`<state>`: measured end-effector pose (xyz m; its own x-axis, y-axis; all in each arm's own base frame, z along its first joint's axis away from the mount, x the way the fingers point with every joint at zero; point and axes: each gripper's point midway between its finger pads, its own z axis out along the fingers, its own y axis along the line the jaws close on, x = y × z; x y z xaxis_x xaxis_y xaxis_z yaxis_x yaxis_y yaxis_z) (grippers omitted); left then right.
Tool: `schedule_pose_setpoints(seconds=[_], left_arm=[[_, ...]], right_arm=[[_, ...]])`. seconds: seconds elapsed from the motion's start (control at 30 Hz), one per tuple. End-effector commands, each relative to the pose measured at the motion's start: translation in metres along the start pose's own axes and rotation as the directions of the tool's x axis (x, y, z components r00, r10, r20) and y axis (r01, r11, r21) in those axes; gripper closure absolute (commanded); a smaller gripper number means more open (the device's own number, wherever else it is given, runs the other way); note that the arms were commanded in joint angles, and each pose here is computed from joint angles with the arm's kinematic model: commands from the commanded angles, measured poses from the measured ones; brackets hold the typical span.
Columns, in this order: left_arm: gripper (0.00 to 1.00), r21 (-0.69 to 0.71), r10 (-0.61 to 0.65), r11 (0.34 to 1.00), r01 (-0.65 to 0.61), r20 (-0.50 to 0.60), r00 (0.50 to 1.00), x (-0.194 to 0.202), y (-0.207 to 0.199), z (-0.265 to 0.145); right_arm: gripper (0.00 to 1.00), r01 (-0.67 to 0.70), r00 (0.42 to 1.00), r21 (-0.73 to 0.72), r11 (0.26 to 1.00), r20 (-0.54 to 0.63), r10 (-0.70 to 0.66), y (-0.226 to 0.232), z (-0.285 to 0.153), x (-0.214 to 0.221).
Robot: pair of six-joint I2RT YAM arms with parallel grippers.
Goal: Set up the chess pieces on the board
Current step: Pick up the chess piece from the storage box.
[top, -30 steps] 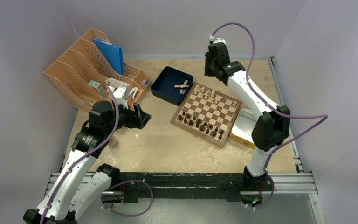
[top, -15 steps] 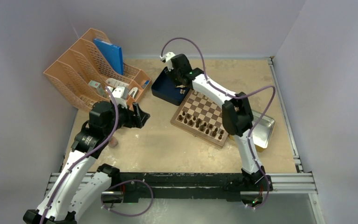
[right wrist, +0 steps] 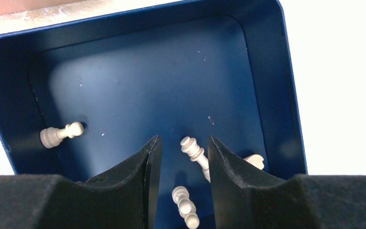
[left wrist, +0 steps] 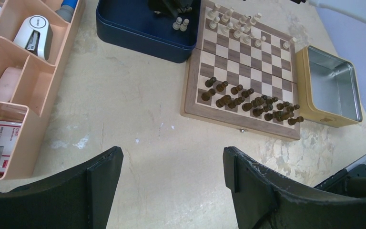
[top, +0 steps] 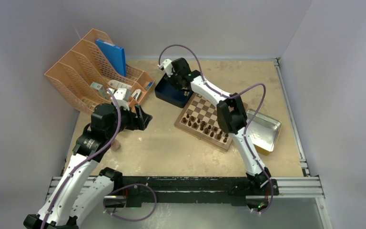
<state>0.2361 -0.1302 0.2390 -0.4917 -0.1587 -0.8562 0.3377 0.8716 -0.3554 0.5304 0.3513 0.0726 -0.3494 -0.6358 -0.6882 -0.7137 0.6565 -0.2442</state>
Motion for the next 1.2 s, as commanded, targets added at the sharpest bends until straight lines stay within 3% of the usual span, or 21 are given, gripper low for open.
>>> schedule_pose_setpoints(seconds=[0.0,0.87,1.03,1.17], left_arm=[[0.23,-0.001,0.029,1.0,-0.029,0.031,0.999,-0.007,0.0,0.0],[0.24,-0.014,0.03,0.999,-0.029,0.018,0.999,-0.006,0.003,0.003],[0.24,-0.016,0.029,0.999,-0.029,0.015,0.999,-0.005,0.003,0.004],[0.24,-0.019,0.029,0.999,-0.029,0.009,1.0,-0.004,0.004,0.006]], right_arm=[[0.57,0.046,0.998,0.001,0.999,0.043,-0.046,-0.007,-0.007,-0.019],[0.62,0.128,0.99,-0.073,0.989,-0.043,-0.131,-0.011,0.024,0.03],[0.7,0.139,0.99,-0.065,0.988,-0.025,-0.141,-0.013,0.027,0.026],[0.85,0.145,0.989,-0.053,0.988,0.016,-0.144,-0.016,0.022,0.011]])
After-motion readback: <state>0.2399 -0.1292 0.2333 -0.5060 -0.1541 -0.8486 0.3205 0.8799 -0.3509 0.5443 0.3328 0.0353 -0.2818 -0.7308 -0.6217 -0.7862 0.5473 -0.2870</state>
